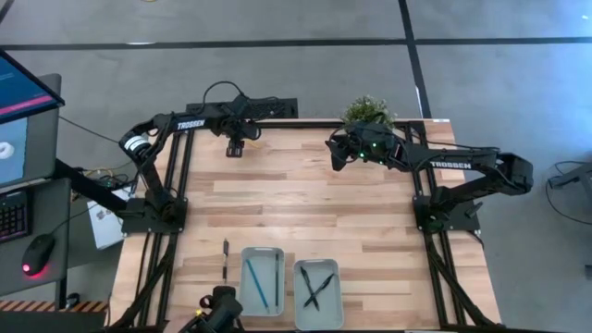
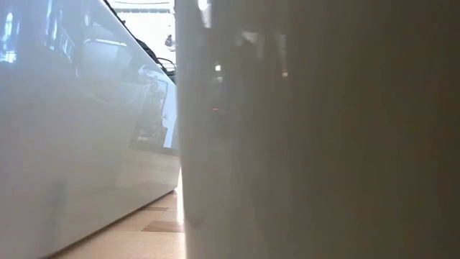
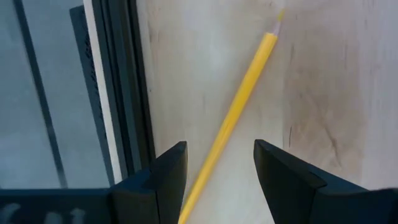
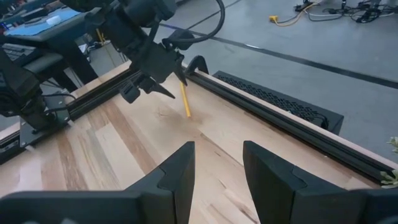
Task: Sort pens & pencils
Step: Put the yellow pencil into the left gray bin
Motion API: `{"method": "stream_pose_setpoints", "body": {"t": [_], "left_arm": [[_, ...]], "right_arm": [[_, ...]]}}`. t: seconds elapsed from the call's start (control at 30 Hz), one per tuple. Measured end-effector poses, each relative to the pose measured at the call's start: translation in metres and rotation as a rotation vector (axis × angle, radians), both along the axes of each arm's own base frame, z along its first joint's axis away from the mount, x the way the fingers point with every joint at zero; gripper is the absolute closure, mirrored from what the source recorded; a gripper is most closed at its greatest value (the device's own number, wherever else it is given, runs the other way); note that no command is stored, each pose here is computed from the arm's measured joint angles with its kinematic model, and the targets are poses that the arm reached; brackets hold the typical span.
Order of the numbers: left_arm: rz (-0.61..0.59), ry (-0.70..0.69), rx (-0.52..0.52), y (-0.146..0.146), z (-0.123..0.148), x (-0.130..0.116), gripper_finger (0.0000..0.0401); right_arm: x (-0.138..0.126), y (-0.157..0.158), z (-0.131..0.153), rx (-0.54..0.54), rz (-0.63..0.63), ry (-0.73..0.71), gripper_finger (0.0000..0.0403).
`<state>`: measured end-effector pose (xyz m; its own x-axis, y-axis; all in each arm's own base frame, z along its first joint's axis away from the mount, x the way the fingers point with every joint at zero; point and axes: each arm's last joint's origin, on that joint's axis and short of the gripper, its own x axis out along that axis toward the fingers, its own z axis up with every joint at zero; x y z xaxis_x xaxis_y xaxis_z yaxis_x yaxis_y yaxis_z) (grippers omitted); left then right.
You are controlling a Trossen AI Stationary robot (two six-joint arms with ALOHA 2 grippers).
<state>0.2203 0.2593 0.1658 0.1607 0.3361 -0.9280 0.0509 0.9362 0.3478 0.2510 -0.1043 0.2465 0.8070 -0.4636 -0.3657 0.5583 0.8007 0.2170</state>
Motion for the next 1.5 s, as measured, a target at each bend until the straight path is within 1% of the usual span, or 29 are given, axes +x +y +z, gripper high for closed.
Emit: {"method": "stream_pose_setpoints", "body": {"t": [0.37,0.47,0.6,0.73,0.87,1.0,1.1,1.13,1.3,1.5], "left_arm": [[-0.011,0.016,-0.001,-0.0007,-0.0003,-0.0006,0.0219],[-0.008,0.025,-0.013,-0.0018,-0.0007,-0.0015,0.0202],[-0.033,0.053,-0.033,-0.0042,-0.0016,-0.0031,0.0168],[-0.048,0.072,-0.019,-0.0038,-0.0014,-0.0034,0.0149],[-0.011,0.072,-0.013,-0.0035,-0.0014,-0.0037,0.0148],[-0.112,0.073,-0.018,-0.004,-0.0013,-0.0025,0.0149],[-0.149,0.05,-0.031,-0.0044,-0.0012,-0.0013,0.0149],[-0.152,0.042,-0.032,-0.0044,-0.0011,-0.0008,0.0149],[-0.089,-0.004,-0.024,-0.0024,-0.0001,0.0011,0.0149],[-0.125,-0.059,-0.059,-0.0055,0.0001,0.0057,0.0149]], "right_arm": [[0.0,0.0,0.0,0.0,0.0,0.0,0.0246],[0.0,0.0001,0.0,0.0,0.0,0.0,0.0246],[0.0,0.0001,0.0,0.0,0.0,0.0,0.0246],[0.0001,0.0002,0.0,0.0,0.001,0.0,0.0246],[0.0001,0.0002,0.0,0.0,0.0,0.0,0.0246],[0.0001,0.0002,0.0,0.0,0.001,0.0,0.0246],[0.0001,0.0002,0.0,0.0,0.001,0.0,0.0246],[0.0001,0.0002,0.0,0.0,0.001,0.0,0.0246],[0.0001,0.0002,0.0,0.0,0.001,0.0,0.0246],[0.0001,0.0002,0.0,0.0,0.001,0.0,0.0246]]}}
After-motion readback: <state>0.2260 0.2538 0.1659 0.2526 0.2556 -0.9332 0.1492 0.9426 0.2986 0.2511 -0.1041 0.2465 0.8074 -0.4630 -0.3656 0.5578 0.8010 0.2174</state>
